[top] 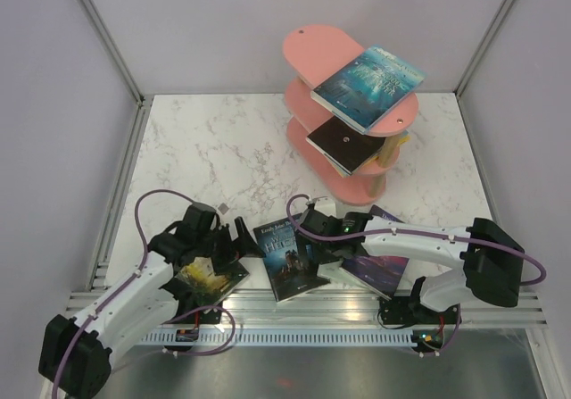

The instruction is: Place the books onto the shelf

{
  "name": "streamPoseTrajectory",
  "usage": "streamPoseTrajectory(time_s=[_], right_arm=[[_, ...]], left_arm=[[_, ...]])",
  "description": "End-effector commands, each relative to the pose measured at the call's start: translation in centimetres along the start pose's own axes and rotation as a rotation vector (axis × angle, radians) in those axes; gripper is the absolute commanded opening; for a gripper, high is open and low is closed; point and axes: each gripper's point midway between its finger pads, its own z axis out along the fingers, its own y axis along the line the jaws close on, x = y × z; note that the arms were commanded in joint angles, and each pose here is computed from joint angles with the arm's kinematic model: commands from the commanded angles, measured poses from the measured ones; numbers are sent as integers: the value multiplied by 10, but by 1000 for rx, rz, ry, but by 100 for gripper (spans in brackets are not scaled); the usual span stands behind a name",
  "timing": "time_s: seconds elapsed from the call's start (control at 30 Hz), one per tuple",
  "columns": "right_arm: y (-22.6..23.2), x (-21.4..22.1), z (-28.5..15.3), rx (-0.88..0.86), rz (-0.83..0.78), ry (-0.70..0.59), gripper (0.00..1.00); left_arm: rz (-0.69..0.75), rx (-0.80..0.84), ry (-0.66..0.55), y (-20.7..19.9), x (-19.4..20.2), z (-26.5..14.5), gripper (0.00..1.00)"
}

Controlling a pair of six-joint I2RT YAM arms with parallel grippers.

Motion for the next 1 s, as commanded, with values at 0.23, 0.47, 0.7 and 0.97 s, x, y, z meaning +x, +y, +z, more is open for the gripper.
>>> streamPoseTrajectory(time_s=[0.23, 0.47, 0.7, 0.97], right_arm=[[-18, 10, 11, 89, 25, 13, 96], [-31, 23, 17, 110, 32, 34, 96], [-27, 29, 20, 71, 29, 49, 95], [-29, 35, 21, 54, 27, 62, 94]], left_arm=[[-50, -43, 29, 22, 11, 35, 100], [-56, -42, 37, 25, 11, 57, 100], [-82, 12, 70, 31, 23, 80, 100], [-71, 230, 8, -4, 17, 80, 85]])
